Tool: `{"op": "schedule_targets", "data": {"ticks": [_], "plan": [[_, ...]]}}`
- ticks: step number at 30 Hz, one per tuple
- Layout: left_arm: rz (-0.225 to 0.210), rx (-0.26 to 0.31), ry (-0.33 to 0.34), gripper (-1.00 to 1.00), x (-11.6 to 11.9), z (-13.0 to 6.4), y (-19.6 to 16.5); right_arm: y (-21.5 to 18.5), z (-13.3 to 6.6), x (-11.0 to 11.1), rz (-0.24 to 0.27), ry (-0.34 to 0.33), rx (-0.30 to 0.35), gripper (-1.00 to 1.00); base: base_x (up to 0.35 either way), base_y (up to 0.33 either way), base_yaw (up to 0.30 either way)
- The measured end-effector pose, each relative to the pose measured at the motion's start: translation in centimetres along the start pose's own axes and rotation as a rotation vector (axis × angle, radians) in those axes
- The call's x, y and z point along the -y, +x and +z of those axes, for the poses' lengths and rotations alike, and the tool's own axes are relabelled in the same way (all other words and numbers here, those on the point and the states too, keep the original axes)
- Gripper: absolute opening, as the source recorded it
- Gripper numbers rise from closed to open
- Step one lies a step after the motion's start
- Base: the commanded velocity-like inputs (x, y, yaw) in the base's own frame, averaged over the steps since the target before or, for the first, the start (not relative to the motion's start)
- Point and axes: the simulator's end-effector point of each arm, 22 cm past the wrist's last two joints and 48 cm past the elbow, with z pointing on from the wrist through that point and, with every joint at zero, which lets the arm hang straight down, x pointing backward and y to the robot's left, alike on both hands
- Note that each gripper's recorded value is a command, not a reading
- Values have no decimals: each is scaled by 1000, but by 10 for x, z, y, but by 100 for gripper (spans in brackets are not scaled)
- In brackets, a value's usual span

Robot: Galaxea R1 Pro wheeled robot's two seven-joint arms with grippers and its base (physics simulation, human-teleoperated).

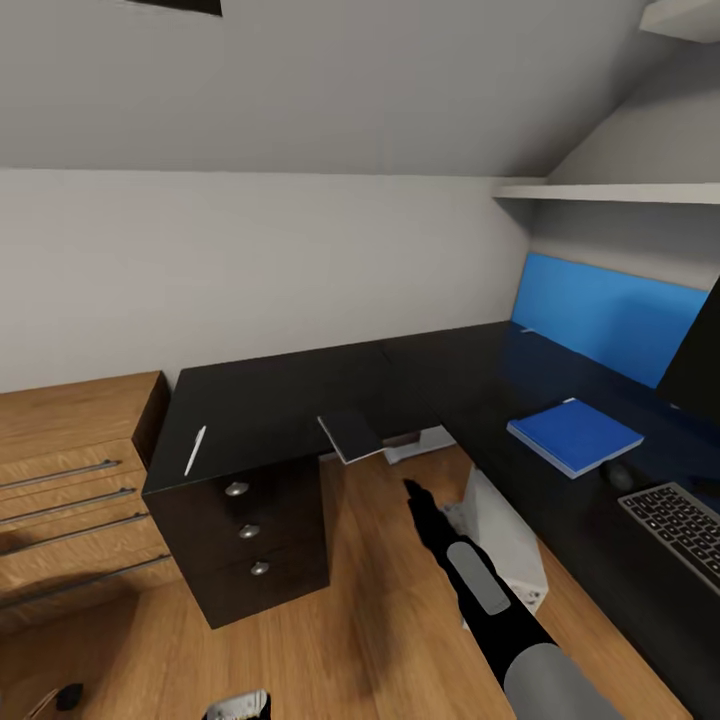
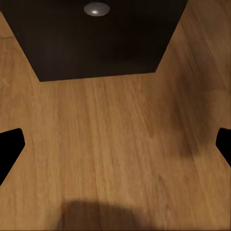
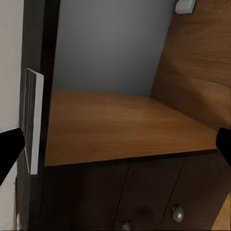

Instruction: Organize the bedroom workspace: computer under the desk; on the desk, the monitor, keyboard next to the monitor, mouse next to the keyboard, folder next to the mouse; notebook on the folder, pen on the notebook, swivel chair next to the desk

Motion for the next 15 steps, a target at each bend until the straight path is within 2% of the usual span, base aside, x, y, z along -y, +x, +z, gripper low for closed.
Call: {"op": "schedule_targets", "data": {"ticks": [5,9,15], "plan": [[-8,27,2,100,-1,7,-6,14,3,0,-6,-35,-52,100,0,0,0],[-21,73,8,100,-3,12,-22,20,5,4,-7,-51,-69,100,0,0,0],[-60,114,13,100,-16,0,-24,26,8,11,-10,-63,-80,100,0,0,0]]}}
